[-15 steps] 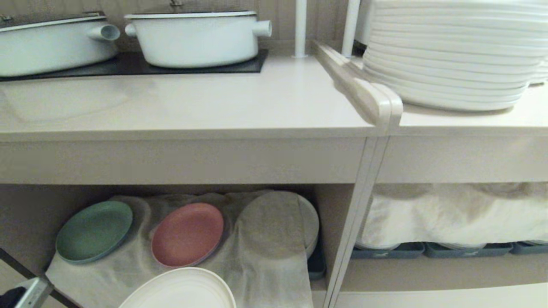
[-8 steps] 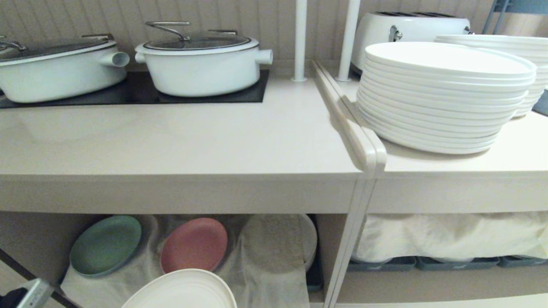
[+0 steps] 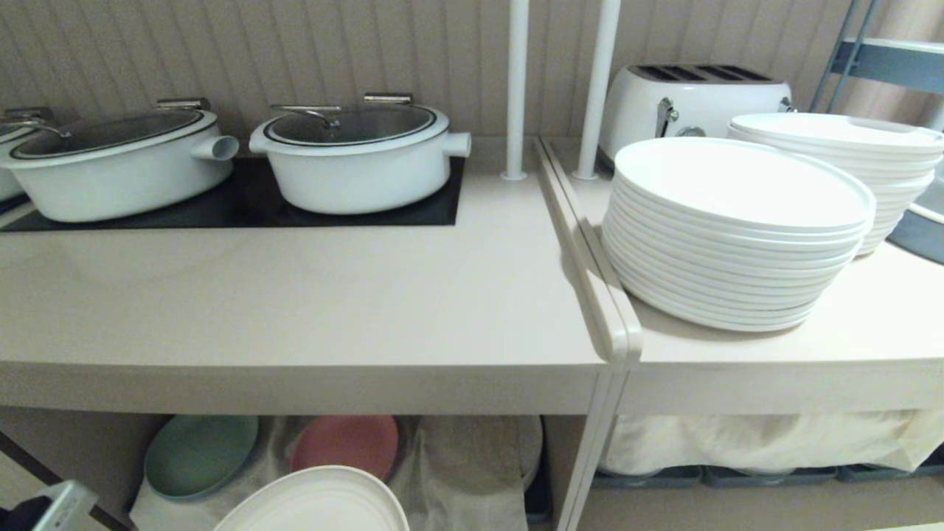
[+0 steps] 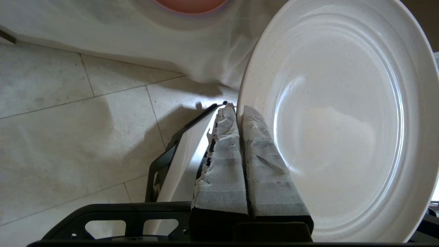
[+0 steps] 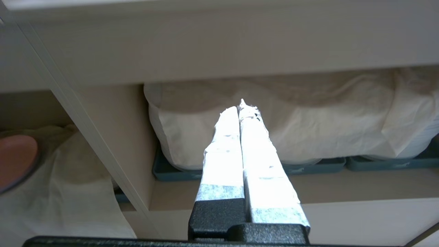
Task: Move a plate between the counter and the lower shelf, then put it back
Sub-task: Put the plate
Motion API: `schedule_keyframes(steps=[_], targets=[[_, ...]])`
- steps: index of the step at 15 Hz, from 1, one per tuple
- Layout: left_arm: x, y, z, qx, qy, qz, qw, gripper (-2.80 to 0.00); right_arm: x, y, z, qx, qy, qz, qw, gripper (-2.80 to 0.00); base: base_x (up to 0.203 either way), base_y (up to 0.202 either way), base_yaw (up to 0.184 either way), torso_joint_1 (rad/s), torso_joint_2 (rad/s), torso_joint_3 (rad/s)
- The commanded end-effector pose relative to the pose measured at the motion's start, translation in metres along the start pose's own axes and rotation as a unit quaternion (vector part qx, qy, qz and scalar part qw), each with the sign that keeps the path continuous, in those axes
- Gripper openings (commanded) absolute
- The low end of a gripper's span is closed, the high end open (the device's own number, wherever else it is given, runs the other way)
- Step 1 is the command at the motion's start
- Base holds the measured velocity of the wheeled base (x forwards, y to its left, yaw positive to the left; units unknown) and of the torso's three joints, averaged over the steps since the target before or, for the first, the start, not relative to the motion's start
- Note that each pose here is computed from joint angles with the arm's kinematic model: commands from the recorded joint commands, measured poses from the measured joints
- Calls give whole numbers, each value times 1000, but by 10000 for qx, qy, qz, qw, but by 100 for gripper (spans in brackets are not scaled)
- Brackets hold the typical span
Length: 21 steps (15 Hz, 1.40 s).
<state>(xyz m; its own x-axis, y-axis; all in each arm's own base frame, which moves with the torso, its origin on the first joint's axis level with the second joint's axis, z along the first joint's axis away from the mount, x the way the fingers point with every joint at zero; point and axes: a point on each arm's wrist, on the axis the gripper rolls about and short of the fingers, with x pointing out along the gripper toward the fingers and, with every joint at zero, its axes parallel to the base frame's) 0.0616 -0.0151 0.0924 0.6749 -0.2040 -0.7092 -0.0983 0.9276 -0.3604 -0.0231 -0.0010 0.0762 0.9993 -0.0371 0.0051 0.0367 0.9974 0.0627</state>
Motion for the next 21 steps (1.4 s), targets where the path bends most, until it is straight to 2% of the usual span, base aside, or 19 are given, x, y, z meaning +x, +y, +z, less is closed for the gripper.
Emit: schedule_keyframes(steps=[1,12,21], targets=[[0,0,0,-12,19,1,10000,-280,0,0,0,1,10,1,10000,-280,0,0,0,242,-526,-281],[1,0,0,-8,39,14,10000,-280,0,0,0,2,3,1,10000,-280,0,0,0,269,-572,-303],[1,0,0,-7,33,11,10000,-280,0,0,0,-6,3,1,10000,-280,0,0,0,176,-353,-183]])
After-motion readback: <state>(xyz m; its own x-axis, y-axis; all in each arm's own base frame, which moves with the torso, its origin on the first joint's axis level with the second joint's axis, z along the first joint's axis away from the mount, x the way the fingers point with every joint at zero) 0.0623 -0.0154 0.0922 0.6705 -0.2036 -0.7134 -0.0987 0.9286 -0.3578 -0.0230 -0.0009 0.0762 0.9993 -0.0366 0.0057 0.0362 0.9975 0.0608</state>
